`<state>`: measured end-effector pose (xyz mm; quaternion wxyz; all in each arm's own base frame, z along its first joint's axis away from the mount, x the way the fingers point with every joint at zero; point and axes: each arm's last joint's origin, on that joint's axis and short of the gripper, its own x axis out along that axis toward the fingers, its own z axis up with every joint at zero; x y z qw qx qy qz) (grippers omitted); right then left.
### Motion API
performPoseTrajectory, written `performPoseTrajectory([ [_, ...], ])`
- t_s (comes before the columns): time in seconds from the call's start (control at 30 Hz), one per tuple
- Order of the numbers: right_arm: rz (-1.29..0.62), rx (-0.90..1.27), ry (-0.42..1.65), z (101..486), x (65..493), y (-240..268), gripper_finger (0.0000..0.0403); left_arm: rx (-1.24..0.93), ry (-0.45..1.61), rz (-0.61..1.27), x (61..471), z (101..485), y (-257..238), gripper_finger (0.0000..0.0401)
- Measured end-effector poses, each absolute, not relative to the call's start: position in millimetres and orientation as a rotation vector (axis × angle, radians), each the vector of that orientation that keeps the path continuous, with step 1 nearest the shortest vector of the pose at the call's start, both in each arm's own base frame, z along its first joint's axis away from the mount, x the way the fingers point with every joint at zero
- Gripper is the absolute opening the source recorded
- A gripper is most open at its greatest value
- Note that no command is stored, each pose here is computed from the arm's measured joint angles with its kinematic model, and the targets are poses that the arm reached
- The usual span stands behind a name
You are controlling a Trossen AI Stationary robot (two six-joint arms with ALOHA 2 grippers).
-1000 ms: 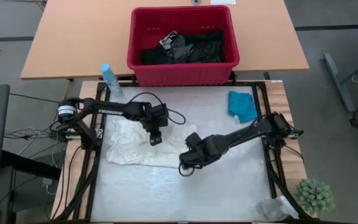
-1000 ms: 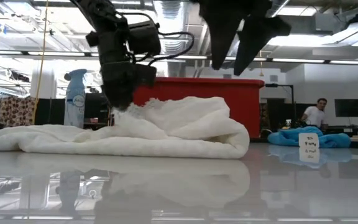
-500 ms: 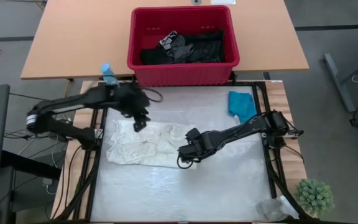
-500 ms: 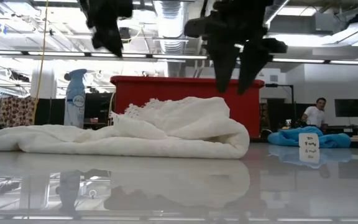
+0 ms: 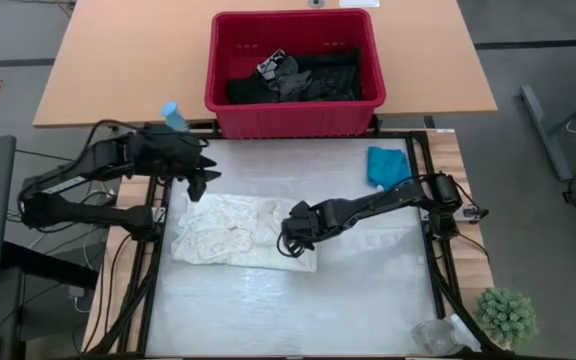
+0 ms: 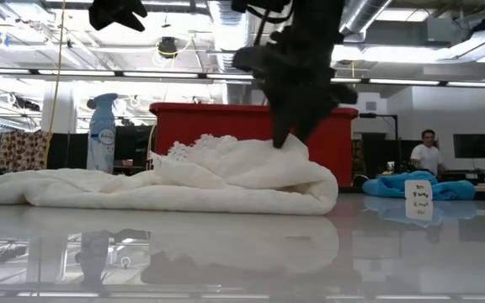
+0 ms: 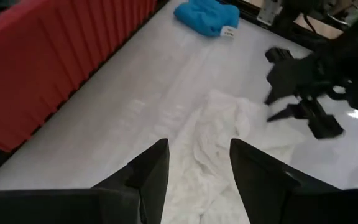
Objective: Fold laundry
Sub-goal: Fold the white shirt
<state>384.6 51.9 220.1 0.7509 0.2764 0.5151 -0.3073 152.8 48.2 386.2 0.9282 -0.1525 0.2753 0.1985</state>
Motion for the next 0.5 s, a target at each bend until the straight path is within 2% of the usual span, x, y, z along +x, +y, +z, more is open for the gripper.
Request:
performPoseTrajectory([
  [0.13,-0.622,0.632,1.073,222,392,52,0.0041,-0.308,0.561,0.413,152,387,48,0.0161],
  [0.17,-0.610,0.642,1.052,223,394,52,0.0025,-0.302,0.563,0.411,152,386,48,0.0161],
  [0.37,-0.473,0.727,0.920,241,411,57,0.0035,-0.287,0.566,0.406,152,386,48,0.0161],
  [0.5,-0.402,0.727,0.853,250,419,58,0.0022,-0.280,0.568,0.404,152,386,48,0.0161],
])
